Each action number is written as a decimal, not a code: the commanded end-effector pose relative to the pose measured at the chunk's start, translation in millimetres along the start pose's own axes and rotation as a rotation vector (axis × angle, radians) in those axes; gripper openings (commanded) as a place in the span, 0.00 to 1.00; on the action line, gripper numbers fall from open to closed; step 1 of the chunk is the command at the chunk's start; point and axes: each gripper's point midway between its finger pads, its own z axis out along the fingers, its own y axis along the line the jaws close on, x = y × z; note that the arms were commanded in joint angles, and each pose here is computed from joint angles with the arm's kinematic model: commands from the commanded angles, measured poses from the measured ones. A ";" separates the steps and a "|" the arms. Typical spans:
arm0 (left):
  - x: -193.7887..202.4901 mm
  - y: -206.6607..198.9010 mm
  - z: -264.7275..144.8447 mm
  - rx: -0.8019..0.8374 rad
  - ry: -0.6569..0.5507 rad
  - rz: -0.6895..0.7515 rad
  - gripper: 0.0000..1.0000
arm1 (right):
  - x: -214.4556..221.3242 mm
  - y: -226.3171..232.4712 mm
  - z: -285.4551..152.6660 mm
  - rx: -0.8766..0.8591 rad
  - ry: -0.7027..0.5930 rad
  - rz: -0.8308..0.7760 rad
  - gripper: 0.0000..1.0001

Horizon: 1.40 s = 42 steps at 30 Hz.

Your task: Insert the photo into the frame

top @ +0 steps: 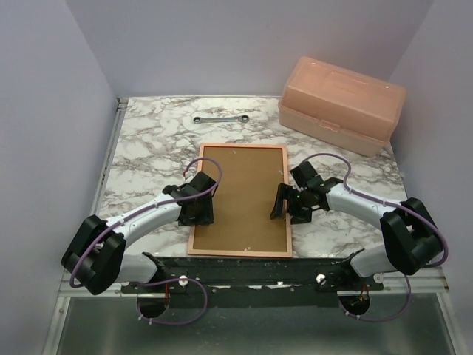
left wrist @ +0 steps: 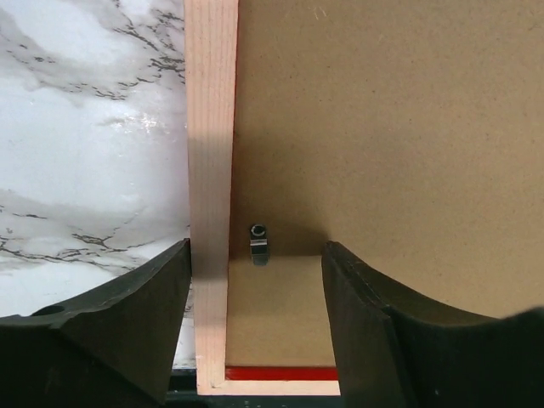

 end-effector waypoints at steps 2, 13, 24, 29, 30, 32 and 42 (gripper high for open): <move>11.9 0.8 5.5 -0.004 0.043 0.005 0.60 | 10.6 -9.4 16.1 -0.005 0.030 -0.004 0.82; 16.0 8.6 12.9 -0.056 0.064 0.014 0.00 | 7.3 -6.6 14.5 -0.017 0.022 -0.002 0.82; 10.7 -4.3 2.8 0.027 0.034 -0.005 0.44 | 5.7 -6.4 8.8 -0.028 0.004 0.002 0.86; 15.3 -10.6 -0.3 0.069 0.056 -0.004 0.58 | 3.9 -2.6 9.0 -0.039 0.011 -0.008 0.89; 17.5 -11.6 -0.8 0.079 0.063 -0.004 0.58 | 1.0 1.0 9.5 -0.046 0.016 -0.025 0.89; 22.7 -15.0 -3.0 0.116 0.074 -0.012 0.58 | -6.9 9.3 12.3 -0.055 0.025 -0.043 0.89; 53.9 -48.8 -27.2 0.367 0.102 -0.092 0.58 | -85.2 68.7 21.1 -0.080 -0.026 -0.137 0.89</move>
